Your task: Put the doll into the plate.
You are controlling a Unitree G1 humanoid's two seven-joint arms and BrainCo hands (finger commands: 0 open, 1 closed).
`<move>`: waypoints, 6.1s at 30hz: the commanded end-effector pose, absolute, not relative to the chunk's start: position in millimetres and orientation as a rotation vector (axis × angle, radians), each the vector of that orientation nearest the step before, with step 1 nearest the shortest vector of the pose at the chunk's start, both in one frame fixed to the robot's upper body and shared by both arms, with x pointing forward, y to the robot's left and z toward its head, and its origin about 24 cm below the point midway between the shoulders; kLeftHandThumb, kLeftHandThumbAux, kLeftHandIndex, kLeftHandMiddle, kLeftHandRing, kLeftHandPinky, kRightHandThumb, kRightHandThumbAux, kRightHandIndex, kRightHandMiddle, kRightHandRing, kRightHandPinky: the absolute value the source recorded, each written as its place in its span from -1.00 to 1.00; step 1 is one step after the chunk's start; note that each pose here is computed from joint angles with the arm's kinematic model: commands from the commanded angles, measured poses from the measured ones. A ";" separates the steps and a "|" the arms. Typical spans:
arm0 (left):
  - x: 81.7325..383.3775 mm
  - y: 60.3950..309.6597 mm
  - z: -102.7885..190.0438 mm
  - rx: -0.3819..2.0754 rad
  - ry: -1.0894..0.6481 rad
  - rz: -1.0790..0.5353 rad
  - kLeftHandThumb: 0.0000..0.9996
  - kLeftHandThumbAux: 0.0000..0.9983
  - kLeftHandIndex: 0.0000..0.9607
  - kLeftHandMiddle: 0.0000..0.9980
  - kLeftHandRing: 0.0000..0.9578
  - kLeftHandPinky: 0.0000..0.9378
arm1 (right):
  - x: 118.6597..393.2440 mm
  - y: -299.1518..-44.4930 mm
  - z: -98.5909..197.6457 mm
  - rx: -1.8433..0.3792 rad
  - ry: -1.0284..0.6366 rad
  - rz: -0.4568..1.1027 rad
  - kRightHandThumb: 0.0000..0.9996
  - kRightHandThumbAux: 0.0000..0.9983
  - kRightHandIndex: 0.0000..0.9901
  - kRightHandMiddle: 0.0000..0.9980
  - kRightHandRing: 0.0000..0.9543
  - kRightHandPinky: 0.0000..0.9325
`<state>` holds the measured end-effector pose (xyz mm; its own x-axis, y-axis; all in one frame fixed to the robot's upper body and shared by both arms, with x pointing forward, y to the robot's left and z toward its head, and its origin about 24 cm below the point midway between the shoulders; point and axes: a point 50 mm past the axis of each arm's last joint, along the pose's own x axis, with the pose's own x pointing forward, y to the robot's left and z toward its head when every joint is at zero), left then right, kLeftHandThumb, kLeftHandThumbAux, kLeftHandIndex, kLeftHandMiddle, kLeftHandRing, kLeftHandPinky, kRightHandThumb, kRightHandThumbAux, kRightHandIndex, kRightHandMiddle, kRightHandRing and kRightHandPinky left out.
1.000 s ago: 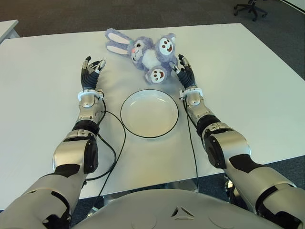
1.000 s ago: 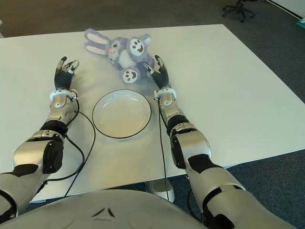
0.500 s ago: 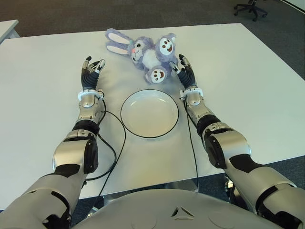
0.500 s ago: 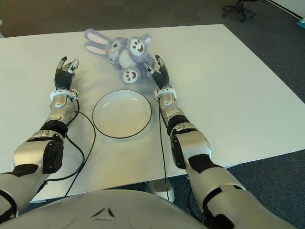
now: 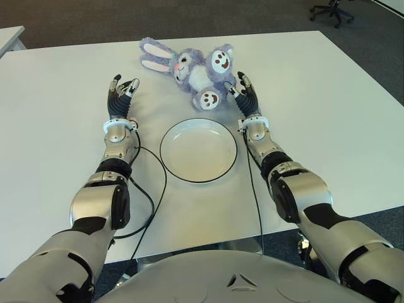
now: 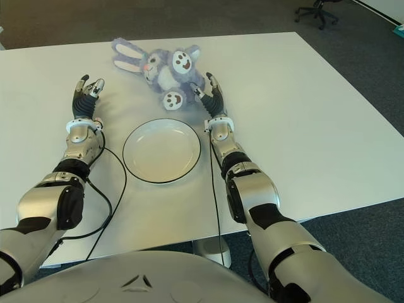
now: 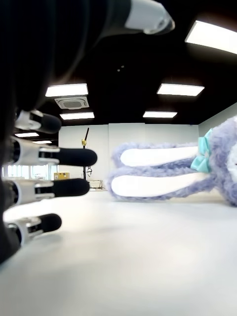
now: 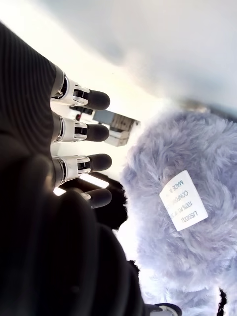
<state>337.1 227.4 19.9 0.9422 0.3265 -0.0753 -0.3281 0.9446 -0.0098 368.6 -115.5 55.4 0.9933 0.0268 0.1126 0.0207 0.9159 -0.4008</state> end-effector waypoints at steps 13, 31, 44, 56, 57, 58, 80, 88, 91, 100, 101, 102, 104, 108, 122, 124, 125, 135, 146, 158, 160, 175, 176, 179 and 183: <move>308.4 223.3 -26.4 -0.027 0.276 0.339 -1.00 -0.02 -0.81 -0.51 -0.61 -0.97 | 350.6 -116.4 42.9 -0.480 -0.235 -0.068 -0.64 -0.33 -1.00 -1.00 -1.00 -1.00; 309.2 223.1 -25.3 -0.026 0.272 0.342 -1.00 -0.04 -0.80 -0.50 -0.61 -0.97 | 350.7 -111.5 58.7 -0.468 -0.375 -0.096 -0.54 -0.27 -1.00 -1.00 -1.00 -1.00; 309.5 222.0 -25.7 -0.024 0.278 0.354 -1.00 -0.07 -0.79 -0.47 -0.58 -1.00 | 349.0 -111.5 61.8 -0.432 -0.408 -0.075 -0.51 -0.25 -1.00 -1.00 -1.00 -1.00; 308.6 221.7 -26.7 -0.027 0.279 0.353 -1.00 -0.09 -0.79 -0.47 -0.56 -0.98 | 348.0 -109.3 65.5 -0.419 -0.444 -0.051 -0.50 -0.32 -1.00 -1.00 -1.00 -1.00; 308.6 221.7 -26.7 -0.026 0.279 0.353 -1.00 -0.09 -0.79 -0.47 -0.56 -0.98 | 347.9 -108.8 65.9 -0.415 -0.447 -0.048 -0.50 -0.32 -1.00 -1.00 -1.00 -1.00; 308.7 221.7 -26.6 -0.026 0.279 0.353 -1.00 -0.08 -0.80 -0.47 -0.56 -0.96 | 347.8 -108.4 66.2 -0.413 -0.449 -0.045 -0.49 -0.32 -1.00 -1.00 -1.00 -1.00; 307.9 220.4 -27.0 -0.032 0.271 0.344 -1.00 -0.13 -0.79 -0.49 -0.59 -1.00 | 340.6 -101.7 78.7 -0.297 -0.562 -0.025 -0.35 -0.29 -1.00 -1.00 -1.00 -1.00; 308.4 220.5 -27.4 -0.021 0.283 0.344 -1.00 -0.09 -0.81 -0.50 -0.59 -0.95 | 339.9 -99.6 84.3 -0.240 -0.587 -0.032 -0.37 -0.20 -1.00 -1.00 -1.00 -1.00; 308.4 220.1 -27.7 -0.019 0.286 0.343 -1.00 -0.09 -0.81 -0.50 -0.59 -0.92 | 338.9 -98.8 87.8 -0.223 -0.613 -0.030 -0.39 -0.15 -1.00 -1.00 -1.00 -1.00; 308.7 219.9 -27.9 -0.020 0.291 0.341 -1.00 -0.10 -0.80 -0.51 -0.58 -0.88 | 336.1 -97.3 94.7 -0.203 -0.668 -0.022 -0.45 -0.05 -1.00 -1.00 -1.00 -0.96; 308.7 220.0 -27.9 -0.020 0.291 0.341 -1.00 -0.10 -0.80 -0.51 -0.58 -0.87 | 335.7 -97.2 95.3 -0.203 -0.673 -0.022 -0.47 -0.04 -1.00 -1.00 -1.00 -0.97; 308.7 220.0 -27.9 -0.020 0.292 0.342 -1.00 -0.10 -0.80 -0.51 -0.58 -0.87 | 335.5 -97.1 95.7 -0.203 -0.676 -0.021 -0.47 -0.04 -1.00 -1.00 -1.00 -0.97; 308.8 220.0 -27.8 -0.020 0.291 0.343 -1.00 -0.10 -0.80 -0.51 -0.57 -0.86 | 334.5 -96.4 96.7 -0.200 -0.688 -0.019 -0.47 -0.03 -1.00 -1.00 -1.00 -0.97; 308.9 220.0 -27.7 -0.021 0.290 0.343 -1.00 -0.10 -0.80 -0.51 -0.58 -0.88 | 331.9 -94.6 99.0 -0.189 -0.714 -0.007 -0.48 -0.02 -1.00 -1.00 -1.00 -0.97; 310.2 218.9 -27.6 -0.023 0.300 0.350 -1.00 -0.10 -0.77 -0.51 -0.56 -0.80 | 325.3 -89.3 105.7 -0.238 -0.819 0.039 -0.41 -0.17 -1.00 -1.00 -1.00 -1.00; 310.5 218.7 -27.4 -0.023 0.301 0.349 -1.00 -0.10 -0.77 -0.51 -0.56 -0.80 | 325.2 -89.1 105.8 -0.256 -0.827 0.043 -0.41 -0.18 -1.00 -1.00 -1.00 -1.00; 310.6 218.6 -27.5 -0.025 0.302 0.348 -1.00 -0.10 -0.76 -0.51 -0.56 -0.79 | 325.2 -88.7 106.2 -0.268 -0.834 0.052 -0.42 -0.20 -1.00 -1.00 -1.00 -1.00; 311.6 217.7 -27.4 -0.034 0.308 0.344 -1.00 -0.13 -0.78 -0.52 -0.54 -0.70 | 326.8 -85.9 112.3 -0.310 -0.883 0.097 -0.37 -0.31 -1.00 -1.00 -1.00 -1.00; 313.2 217.0 -26.4 -0.045 0.308 0.349 -1.00 -0.13 -0.75 -0.48 -0.49 -0.63 | 330.3 -84.7 118.5 -0.336 -0.911 0.112 -0.38 -0.33 -1.00 -1.00 -1.00 -1.00; 314.7 217.3 -25.2 -0.041 0.308 0.344 -1.00 -0.13 -0.77 -0.51 -0.52 -0.64 | 343.2 -88.3 134.9 -0.388 -0.923 0.097 -0.41 -0.34 -1.00 -1.00 -1.00 -1.00; 314.8 217.5 -25.2 -0.041 0.309 0.343 -1.00 -0.12 -0.77 -0.52 -0.52 -0.64 | 343.8 -88.4 135.8 -0.395 -0.928 0.092 -0.41 -0.33 -1.00 -1.00 -1.00 -1.00; 315.5 218.5 -24.5 -0.058 0.308 0.352 -1.00 -0.13 -0.75 -0.48 -0.47 -0.57 | 348.7 -90.1 142.7 -0.463 -0.955 0.046 -0.39 -0.31 -1.00 -1.00 -1.00 -1.00; 315.5 218.4 -24.5 -0.057 0.308 0.353 -1.00 -0.13 -0.75 -0.48 -0.47 -0.57 | 348.8 -90.1 143.2 -0.466 -0.958 0.045 -0.39 -0.31 -1.00 -1.00 -1.00 -1.00; 315.7 218.5 -24.4 -0.056 0.308 0.354 -1.00 -0.13 -0.75 -0.47 -0.46 -0.56 | 349.2 -90.2 144.0 -0.474 -0.963 0.044 -0.39 -0.31 -1.00 -1.00 -1.00 -1.00; 315.7 218.2 -24.2 -0.058 0.304 0.349 -1.00 -0.14 -0.76 -0.48 -0.45 -0.49 | 349.5 -90.2 144.9 -0.476 -0.966 0.044 -0.40 -0.32 -1.00 -1.00 -1.00 -1.00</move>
<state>344.8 224.5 24.7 0.9369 0.3365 -0.0951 -0.3397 0.9403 -0.0191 348.1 -92.1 143.2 0.5795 0.2284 0.7823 0.1675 0.9061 -0.3886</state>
